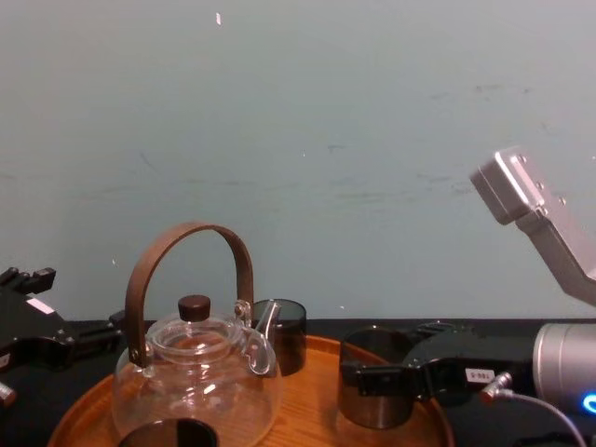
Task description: Pick up the glass from the table and place it on the tray.
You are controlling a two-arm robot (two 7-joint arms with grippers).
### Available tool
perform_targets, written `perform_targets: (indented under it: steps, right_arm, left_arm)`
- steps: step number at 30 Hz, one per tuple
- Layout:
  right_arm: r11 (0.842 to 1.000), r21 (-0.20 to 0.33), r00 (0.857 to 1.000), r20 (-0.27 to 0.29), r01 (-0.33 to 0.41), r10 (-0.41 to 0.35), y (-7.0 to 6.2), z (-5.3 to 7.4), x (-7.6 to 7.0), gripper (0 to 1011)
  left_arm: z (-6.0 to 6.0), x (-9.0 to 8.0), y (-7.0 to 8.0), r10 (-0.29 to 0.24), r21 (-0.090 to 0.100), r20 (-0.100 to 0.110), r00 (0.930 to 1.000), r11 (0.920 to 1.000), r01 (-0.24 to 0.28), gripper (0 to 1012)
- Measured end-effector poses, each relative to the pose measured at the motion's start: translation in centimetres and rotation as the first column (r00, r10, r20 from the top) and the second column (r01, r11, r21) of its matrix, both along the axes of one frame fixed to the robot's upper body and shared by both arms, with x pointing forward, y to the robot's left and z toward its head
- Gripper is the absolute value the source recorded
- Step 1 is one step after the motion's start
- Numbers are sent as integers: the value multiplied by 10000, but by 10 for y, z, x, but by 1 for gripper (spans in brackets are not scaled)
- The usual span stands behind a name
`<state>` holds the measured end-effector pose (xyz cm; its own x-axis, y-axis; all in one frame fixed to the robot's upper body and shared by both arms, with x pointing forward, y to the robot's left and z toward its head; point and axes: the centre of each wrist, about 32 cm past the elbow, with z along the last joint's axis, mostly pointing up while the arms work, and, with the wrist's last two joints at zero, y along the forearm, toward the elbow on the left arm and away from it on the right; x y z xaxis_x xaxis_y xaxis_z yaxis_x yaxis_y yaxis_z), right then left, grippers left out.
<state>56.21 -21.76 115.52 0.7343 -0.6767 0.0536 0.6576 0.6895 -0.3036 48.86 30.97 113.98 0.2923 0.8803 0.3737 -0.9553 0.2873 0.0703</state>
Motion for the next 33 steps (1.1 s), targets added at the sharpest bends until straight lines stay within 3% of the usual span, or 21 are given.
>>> perform_targets:
  steps: [24, 29, 33]
  right_arm:
    - [10000, 39, 10000, -14, 14, -14, 0, 0, 0, 905]
    - [10000, 44, 10000, -17, 16, -16, 0, 0, 0, 997]
    - [10000, 48, 10000, -22, 17, -17, 0, 0, 0, 1003]
  left_arm:
    - [0, 0, 0, 0, 0, 0, 10000, 10000, 0, 1002]
    - [0, 0, 0, 0, 0, 0, 10000, 10000, 0, 1001]
    - [0, 0, 0, 0, 0, 0, 10000, 10000, 0, 1001]
